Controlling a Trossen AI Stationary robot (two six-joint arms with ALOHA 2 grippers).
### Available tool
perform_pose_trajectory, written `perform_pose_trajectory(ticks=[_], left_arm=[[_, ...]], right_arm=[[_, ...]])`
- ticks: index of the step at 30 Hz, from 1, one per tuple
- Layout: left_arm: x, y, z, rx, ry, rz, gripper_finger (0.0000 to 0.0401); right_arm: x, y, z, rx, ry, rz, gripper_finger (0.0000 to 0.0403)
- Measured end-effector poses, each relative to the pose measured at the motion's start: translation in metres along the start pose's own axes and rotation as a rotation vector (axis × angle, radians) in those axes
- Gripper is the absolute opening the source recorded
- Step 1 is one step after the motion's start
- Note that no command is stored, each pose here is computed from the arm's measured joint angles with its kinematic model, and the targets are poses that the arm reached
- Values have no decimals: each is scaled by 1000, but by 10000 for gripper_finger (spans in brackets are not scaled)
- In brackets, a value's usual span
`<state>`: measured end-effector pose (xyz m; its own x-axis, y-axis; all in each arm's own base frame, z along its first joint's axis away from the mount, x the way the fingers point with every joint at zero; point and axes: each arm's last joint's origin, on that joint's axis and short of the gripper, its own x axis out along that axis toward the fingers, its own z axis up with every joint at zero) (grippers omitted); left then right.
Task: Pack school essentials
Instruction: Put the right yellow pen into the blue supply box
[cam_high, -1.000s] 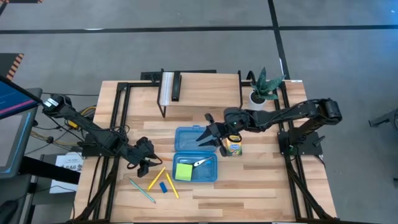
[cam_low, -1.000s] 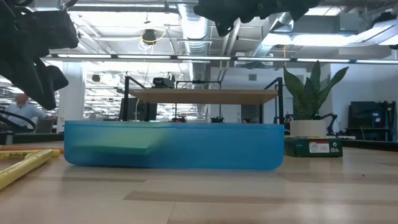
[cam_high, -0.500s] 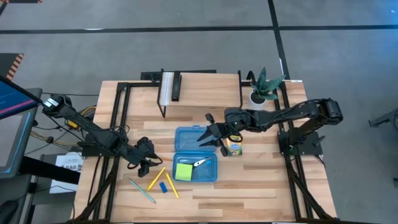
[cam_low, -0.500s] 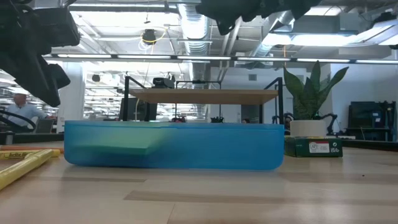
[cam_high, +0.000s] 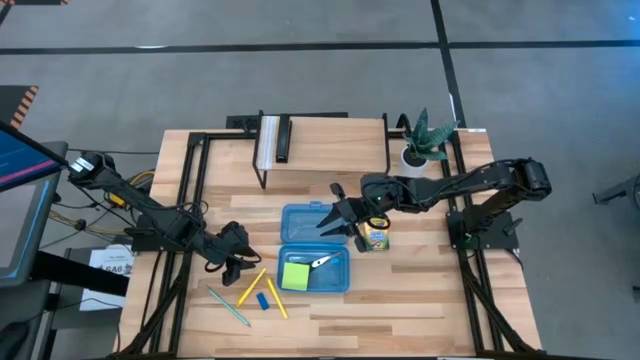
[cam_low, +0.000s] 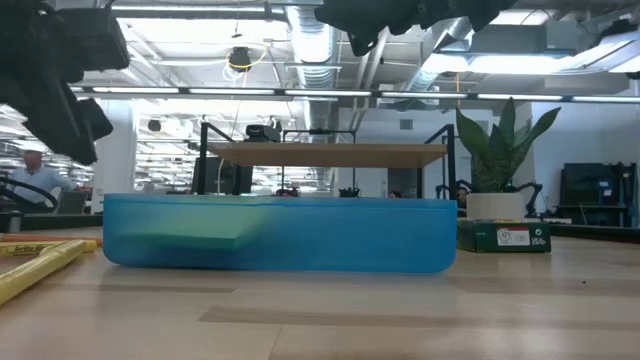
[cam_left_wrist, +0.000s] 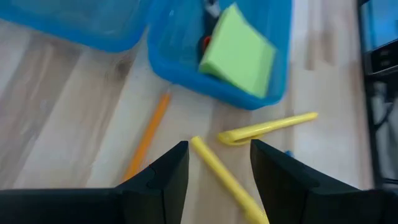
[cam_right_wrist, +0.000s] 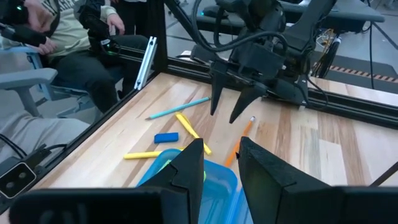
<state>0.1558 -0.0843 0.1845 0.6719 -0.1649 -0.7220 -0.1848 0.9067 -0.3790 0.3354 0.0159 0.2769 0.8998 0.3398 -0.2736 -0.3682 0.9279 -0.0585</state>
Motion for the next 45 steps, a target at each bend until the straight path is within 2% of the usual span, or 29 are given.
perform_pose_trajectory(ticks=[5, 18, 28, 38, 45], left_arm=[[-6, -8, 10, 15, -35, -26, 158], [8, -10, 2, 51, 27, 27, 158], [10, -21, 6, -49, 31, -41, 158], [27, -49, 12, -36, 184, 101, 158], [30, -55, 5, -9, 219, 114, 161]], right_arm=[[0, 1, 0, 2, -1, 3, 120], [0, 1, 1, 0, -6, 2, 120], [0, 1, 1, 4, -7, 2, 120], [1, 2, 0, 7, 4, 7, 120], [1, 2, 0, 7, 3, 6, 120]])
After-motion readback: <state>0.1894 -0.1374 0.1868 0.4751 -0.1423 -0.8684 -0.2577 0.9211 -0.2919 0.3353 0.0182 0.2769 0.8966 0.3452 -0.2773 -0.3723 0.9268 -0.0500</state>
